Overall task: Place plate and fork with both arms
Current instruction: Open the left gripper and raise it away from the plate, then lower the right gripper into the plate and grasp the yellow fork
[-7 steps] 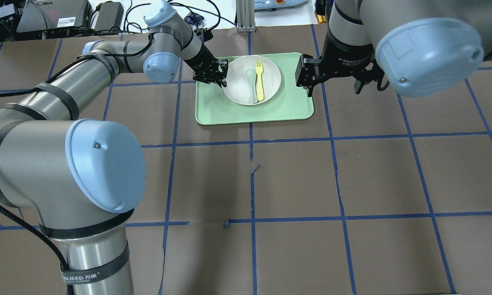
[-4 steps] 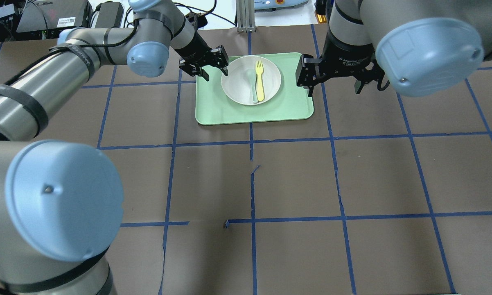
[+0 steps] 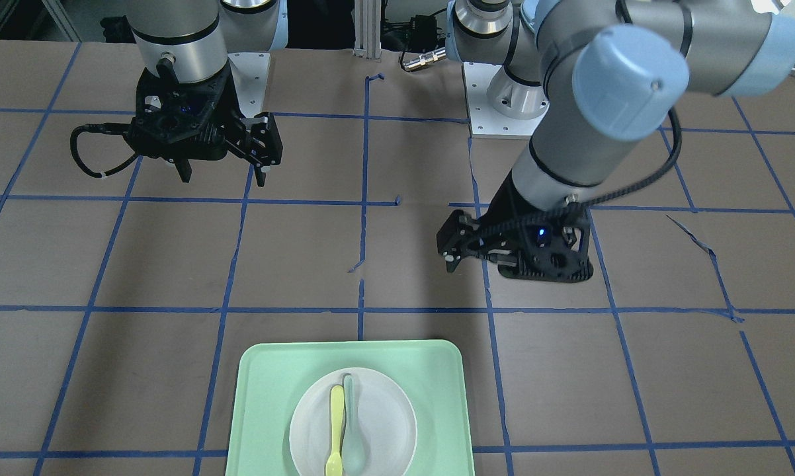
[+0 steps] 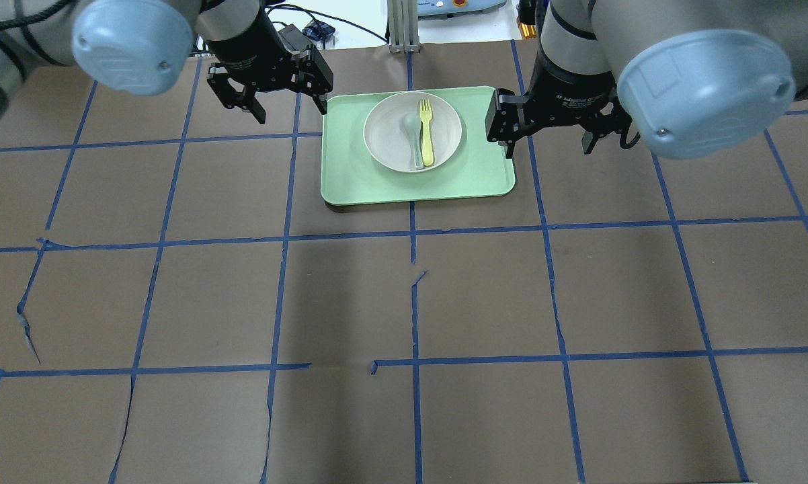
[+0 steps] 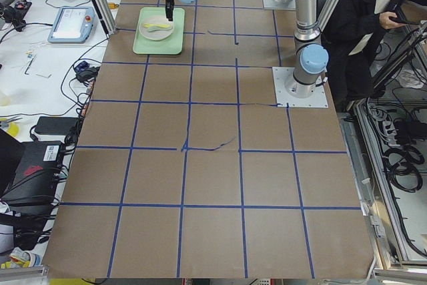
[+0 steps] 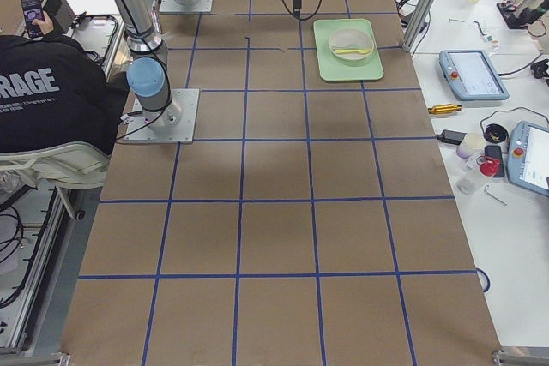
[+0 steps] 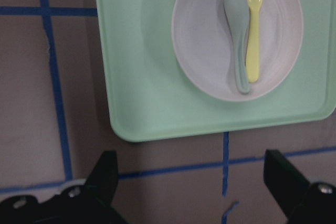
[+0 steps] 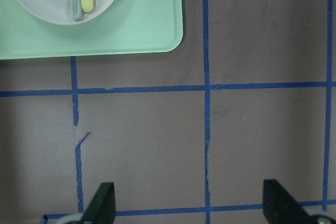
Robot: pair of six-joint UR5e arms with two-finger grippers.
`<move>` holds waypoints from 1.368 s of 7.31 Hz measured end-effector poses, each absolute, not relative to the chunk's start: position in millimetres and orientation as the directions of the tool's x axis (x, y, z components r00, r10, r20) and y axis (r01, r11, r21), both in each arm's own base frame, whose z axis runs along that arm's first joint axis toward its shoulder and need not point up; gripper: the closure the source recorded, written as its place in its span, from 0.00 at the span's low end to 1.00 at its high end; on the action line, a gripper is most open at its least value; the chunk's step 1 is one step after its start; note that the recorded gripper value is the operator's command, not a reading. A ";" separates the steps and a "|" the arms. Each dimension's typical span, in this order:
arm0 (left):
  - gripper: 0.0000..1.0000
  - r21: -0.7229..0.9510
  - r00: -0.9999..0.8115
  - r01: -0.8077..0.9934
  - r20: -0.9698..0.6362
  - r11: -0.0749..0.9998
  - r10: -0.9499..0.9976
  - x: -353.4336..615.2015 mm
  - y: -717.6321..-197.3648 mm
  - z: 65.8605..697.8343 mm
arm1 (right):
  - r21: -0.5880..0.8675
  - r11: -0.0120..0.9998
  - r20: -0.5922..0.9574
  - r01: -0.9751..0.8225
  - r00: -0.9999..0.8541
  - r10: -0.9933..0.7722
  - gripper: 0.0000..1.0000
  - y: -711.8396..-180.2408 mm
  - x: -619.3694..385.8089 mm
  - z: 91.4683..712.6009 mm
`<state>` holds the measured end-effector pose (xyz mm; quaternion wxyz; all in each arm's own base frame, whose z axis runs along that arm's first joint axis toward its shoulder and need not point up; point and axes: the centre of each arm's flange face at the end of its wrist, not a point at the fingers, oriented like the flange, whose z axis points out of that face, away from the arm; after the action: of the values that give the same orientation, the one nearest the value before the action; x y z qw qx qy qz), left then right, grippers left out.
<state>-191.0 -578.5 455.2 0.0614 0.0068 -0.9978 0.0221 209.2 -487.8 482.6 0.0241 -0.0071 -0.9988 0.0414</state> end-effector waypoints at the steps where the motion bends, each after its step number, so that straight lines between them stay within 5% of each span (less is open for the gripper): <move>1: 0.00 -0.039 -0.997 -0.020 0.081 0.999 -0.016 -185.4 -548.1 466.0 | -0.084 0.996 0.047 0.012 -0.999 0.016 0.00 -487.9 209.2 482.6; 6: 0.00 -0.028 -0.999 -0.031 0.015 0.999 -0.031 -176.7 -508.8 460.8 | -0.175 0.985 0.033 0.001 -0.999 0.007 0.00 -511.8 215.7 465.8; 10: 0.00 -0.025 -0.999 -0.038 0.014 0.999 -0.037 -176.3 -507.8 456.4 | -0.146 0.987 -0.014 -0.063 -0.998 -0.066 0.04 -667.3 260.5 367.3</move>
<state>-176.3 -507.8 456.4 0.0069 0.0188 -0.9997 0.0126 260.5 -667.3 367.3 -0.0093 0.0323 -0.9968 0.0728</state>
